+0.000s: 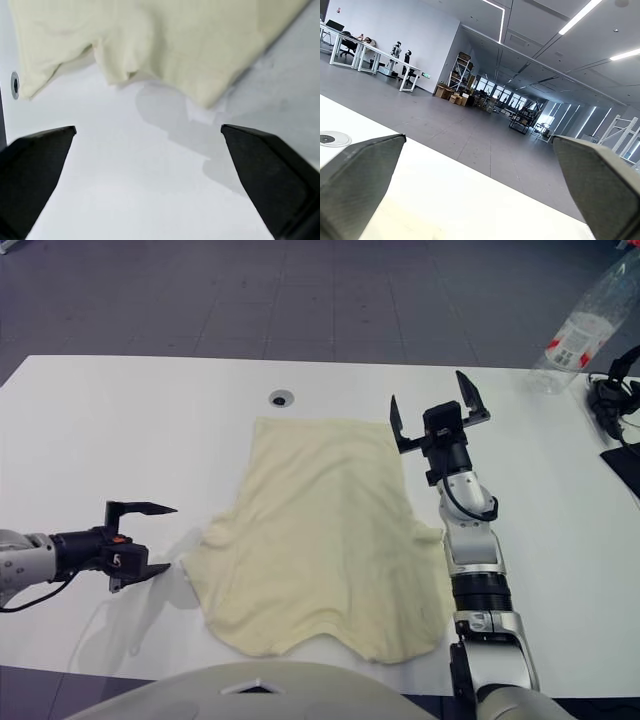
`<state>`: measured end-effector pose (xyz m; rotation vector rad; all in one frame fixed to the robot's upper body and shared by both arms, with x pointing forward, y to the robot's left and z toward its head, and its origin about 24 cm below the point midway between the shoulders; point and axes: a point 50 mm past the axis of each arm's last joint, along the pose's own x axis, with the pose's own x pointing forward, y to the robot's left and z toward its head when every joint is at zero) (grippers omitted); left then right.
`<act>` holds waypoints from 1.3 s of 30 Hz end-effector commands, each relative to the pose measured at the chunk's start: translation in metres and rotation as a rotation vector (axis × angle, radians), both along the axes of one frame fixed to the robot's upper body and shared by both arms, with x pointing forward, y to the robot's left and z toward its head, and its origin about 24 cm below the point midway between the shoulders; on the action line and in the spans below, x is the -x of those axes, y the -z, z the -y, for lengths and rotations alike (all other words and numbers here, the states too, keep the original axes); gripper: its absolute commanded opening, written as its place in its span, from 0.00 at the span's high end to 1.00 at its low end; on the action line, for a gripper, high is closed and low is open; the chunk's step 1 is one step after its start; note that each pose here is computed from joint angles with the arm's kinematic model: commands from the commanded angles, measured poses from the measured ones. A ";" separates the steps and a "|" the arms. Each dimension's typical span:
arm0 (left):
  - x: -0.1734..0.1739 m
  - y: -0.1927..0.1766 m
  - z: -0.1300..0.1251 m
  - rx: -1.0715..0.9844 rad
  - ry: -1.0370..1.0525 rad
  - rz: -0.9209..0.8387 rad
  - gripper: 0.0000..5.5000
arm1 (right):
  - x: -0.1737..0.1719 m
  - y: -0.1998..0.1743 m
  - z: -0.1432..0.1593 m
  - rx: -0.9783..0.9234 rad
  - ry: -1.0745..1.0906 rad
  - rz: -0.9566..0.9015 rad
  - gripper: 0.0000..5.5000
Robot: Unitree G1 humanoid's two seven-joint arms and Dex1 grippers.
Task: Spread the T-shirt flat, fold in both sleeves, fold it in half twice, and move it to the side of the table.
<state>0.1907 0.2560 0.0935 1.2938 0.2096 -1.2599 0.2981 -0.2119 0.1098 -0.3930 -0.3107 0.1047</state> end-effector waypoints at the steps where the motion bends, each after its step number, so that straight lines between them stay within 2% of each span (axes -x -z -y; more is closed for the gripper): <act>1: -0.004 0.003 -0.003 -0.048 0.055 -0.046 0.02 | 0.003 -0.002 0.003 -0.006 0.013 0.005 0.02; 8: -0.014 0.006 0.011 0.031 0.134 -0.036 0.02 | 0.008 0.000 0.005 0.008 0.024 0.003 0.02; 13: -0.015 0.015 0.004 -0.002 0.133 -0.052 0.02 | 0.008 0.000 0.001 0.008 0.009 0.004 0.02; 26: -0.009 0.009 0.005 0.021 0.142 -0.104 0.02 | 0.008 -0.001 -0.002 0.013 0.001 0.011 0.02; 39: -0.005 0.016 0.002 -0.010 0.126 -0.131 0.41 | 0.008 0.000 -0.005 0.020 -0.016 0.007 0.02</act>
